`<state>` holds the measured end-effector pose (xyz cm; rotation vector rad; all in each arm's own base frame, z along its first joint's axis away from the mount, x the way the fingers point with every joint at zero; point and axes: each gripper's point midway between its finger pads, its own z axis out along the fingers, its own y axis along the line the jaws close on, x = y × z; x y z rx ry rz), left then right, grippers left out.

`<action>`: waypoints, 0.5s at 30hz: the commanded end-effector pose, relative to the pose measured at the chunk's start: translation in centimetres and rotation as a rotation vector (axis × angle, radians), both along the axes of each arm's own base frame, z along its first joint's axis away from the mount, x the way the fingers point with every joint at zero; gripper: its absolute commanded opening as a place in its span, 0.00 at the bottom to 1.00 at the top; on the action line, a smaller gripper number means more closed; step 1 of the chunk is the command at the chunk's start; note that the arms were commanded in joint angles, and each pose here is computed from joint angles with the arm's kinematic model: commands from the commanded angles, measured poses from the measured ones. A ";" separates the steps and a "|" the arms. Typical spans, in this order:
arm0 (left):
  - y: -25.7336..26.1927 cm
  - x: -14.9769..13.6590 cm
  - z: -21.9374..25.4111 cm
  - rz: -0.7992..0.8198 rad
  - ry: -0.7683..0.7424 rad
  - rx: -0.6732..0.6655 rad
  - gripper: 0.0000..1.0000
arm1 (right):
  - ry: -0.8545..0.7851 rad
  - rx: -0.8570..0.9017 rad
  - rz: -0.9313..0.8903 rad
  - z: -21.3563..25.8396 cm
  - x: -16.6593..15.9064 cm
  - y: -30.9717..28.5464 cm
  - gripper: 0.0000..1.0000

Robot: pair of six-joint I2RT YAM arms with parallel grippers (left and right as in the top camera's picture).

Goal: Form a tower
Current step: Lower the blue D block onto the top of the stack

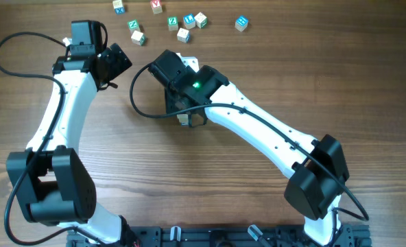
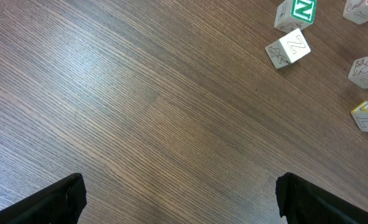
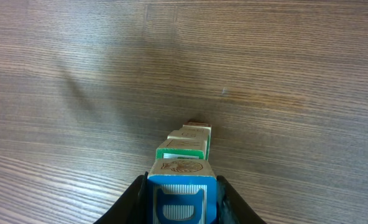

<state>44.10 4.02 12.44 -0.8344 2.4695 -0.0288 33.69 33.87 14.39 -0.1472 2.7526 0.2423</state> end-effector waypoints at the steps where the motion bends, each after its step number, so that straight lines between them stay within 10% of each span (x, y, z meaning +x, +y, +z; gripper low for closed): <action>1: 0.2 0.4 0.3 0.010 -0.011 0.003 1.00 | 0.026 -0.001 0.000 -0.8 -0.3 0.2 0.21; 15: 0.2 0.4 0.3 0.010 -0.011 0.003 1.00 | 0.038 -0.020 0.005 -1.7 -0.3 0.2 0.31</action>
